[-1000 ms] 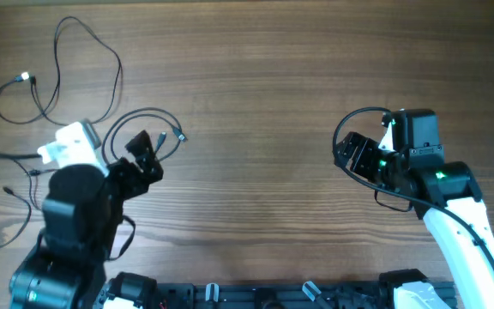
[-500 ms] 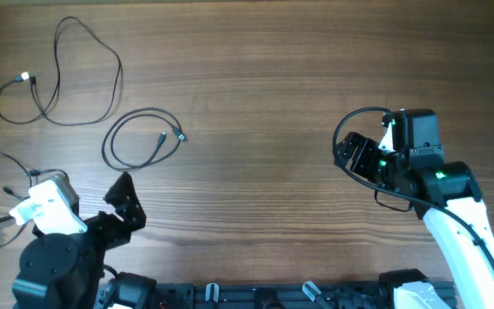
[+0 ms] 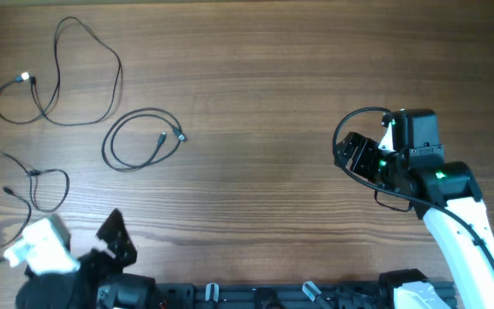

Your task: Untangle cables

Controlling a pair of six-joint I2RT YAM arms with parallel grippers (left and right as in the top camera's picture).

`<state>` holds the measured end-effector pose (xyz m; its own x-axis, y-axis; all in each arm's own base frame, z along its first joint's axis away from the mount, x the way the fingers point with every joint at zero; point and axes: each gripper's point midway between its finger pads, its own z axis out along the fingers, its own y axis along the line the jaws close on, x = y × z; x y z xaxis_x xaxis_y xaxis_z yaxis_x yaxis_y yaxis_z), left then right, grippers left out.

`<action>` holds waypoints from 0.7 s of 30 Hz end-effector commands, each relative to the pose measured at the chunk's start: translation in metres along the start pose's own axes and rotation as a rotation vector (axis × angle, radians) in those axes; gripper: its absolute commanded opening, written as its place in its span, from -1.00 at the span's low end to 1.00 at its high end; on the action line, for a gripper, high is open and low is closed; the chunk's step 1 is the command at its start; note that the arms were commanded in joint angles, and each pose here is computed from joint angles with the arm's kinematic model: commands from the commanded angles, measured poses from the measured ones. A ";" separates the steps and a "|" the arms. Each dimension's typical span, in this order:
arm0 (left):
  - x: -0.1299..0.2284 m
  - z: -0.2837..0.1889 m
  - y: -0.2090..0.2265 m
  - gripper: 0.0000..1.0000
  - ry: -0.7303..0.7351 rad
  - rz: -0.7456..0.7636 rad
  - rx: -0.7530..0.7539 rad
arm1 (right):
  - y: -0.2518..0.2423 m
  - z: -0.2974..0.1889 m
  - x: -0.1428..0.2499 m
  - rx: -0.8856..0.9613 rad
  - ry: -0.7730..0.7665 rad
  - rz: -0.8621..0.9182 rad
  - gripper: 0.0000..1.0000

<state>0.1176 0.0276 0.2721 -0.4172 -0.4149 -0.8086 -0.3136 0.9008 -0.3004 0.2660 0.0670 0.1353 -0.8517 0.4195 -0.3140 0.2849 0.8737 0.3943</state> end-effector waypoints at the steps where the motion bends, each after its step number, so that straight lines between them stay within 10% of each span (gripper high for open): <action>1: -0.003 -0.023 0.012 1.00 -0.116 -0.038 0.016 | -0.004 0.003 0.001 0.020 0.000 0.016 0.99; 21: 0.000 -0.056 0.031 1.00 -0.285 -0.122 0.008 | -0.004 0.003 0.001 0.020 0.000 0.016 0.99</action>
<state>0.0639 0.0455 0.2877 -0.1412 -0.4784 -0.8667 -0.3322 0.8476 -0.4138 0.2662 0.0670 0.1349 -0.8521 0.4198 -0.3126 0.2858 0.8736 0.3939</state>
